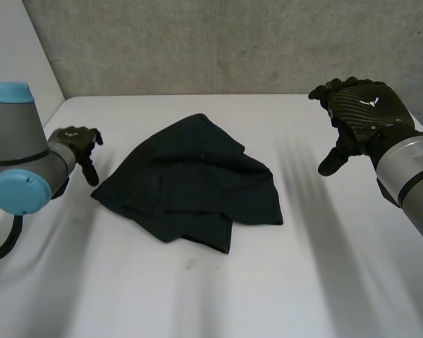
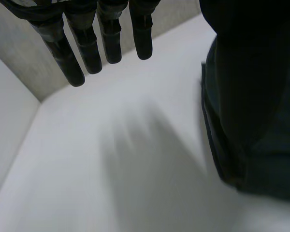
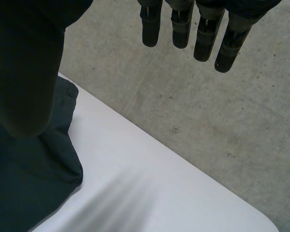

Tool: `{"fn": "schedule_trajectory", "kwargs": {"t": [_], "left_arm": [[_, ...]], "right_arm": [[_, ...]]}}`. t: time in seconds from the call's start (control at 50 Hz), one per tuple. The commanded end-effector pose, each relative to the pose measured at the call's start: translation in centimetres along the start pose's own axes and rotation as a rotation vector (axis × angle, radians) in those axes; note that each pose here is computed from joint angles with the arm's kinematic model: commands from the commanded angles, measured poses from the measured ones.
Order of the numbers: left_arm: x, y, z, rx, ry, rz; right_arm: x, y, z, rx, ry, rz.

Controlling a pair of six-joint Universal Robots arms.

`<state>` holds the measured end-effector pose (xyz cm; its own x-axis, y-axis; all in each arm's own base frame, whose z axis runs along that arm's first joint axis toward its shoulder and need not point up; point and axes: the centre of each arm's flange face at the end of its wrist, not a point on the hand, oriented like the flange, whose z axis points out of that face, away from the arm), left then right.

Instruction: Fold the shorts.

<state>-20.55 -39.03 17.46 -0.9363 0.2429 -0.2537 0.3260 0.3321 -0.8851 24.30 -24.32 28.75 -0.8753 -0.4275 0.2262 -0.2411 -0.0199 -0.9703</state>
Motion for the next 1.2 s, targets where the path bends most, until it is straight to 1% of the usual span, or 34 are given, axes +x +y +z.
{"fn": "schedule_trajectory", "kwargs": {"t": [0.02, 0.16, 0.42, 0.52, 0.6, 0.68, 0.7, 0.76, 0.78, 0.84, 0.86, 0.9, 0.92, 0.94, 0.98, 1.0, 1.02, 1.06, 1.08, 1.14, 1.16, 1.2], "left_arm": [[0.4, 1.1, -0.2, -0.096, 0.066, -0.022], [1.0, 2.3, -0.1, -0.161, 0.090, -0.023], [2.0, 2.7, -0.4, -0.179, 0.114, -0.014], [1.9, 2.7, -0.3, -0.176, 0.102, -0.014], [1.3, 1.7, -0.4, -0.144, 0.064, -0.032], [-0.5, -1.8, -1.1, -0.013, -0.032, -0.057], [-1.5, -3.7, -1.6, 0.062, -0.085, -0.065], [-2.9, -6.6, -2.5, 0.190, -0.166, -0.079], [-3.7, -8.6, -3.2, 0.283, -0.213, -0.089], [-4.0, -11.4, -4.4, 0.412, -0.251, -0.104], [-3.7, -13.2, -5.5, 0.498, -0.250, -0.115], [-2.7, -15.0, -6.9, 0.574, -0.225, -0.121], [-1.0, -16.8, -8.9, 0.653, -0.170, -0.120], [0.0, -17.5, -9.8, 0.686, -0.137, -0.121], [2.1, -18.3, -11.3, 0.732, -0.066, -0.116], [4.4, -18.4, -12.4, 0.753, 0.012, -0.104], [5.6, -18.4, -12.9, 0.761, 0.053, -0.099], [8.1, -18.0, -13.9, 0.765, 0.140, -0.083], [10.8, -17.0, -14.2, 0.748, 0.226, -0.059], [14.8, -14.7, -14.4, 0.700, 0.335, -0.026], [17.1, -12.9, -14.2, 0.658, 0.390, -0.005], [19.1, -11.2, -14.3, 0.625, 0.441, 0.016]], "right_arm": [[0.0, 0.0, 0.0, 0.000, 0.002, -0.001], [0.0, 0.0, 0.0, 0.000, 0.002, -0.001], [0.0, 0.1, 0.0, -0.002, 0.001, -0.001], [0.0, 0.2, 0.0, -0.006, 0.000, 0.000], [0.0, 0.1, -0.1, -0.003, 0.001, -0.002], [0.0, 0.1, 0.0, -0.002, 0.001, -0.002], [0.0, 0.0, 0.0, 0.001, 0.002, -0.002], [0.1, -0.2, 0.0, 0.008, 0.005, -0.003], [0.1, -0.3, 0.1, 0.011, 0.006, -0.003], [0.2, -0.6, 0.1, 0.022, 0.008, -0.004], [0.2, -0.8, 0.1, 0.026, 0.009, -0.004], [0.3, -1.1, 0.1, 0.036, 0.012, -0.004], [0.4, -1.5, 0.1, 0.048, 0.016, -0.005], [0.4, -1.6, 0.1, 0.051, 0.017, -0.005], [0.6, -1.9, 0.2, 0.060, 0.025, -0.004], [0.8, -2.1, 0.2, 0.065, 0.033, -0.003], [1.0, -2.1, 0.3, 0.067, 0.038, -0.001], [1.1, -2.3, 0.3, 0.074, 0.044, -0.001], [1.3, -2.6, 0.2, 0.084, 0.051, 0.000], [1.5, -2.8, 0.1, 0.091, 0.056, 0.001], [1.8, -2.9, 0.1, 0.095, 0.065, -0.002], [2.2, -2.9, 0.3, 0.093, 0.079, -0.002]]}}
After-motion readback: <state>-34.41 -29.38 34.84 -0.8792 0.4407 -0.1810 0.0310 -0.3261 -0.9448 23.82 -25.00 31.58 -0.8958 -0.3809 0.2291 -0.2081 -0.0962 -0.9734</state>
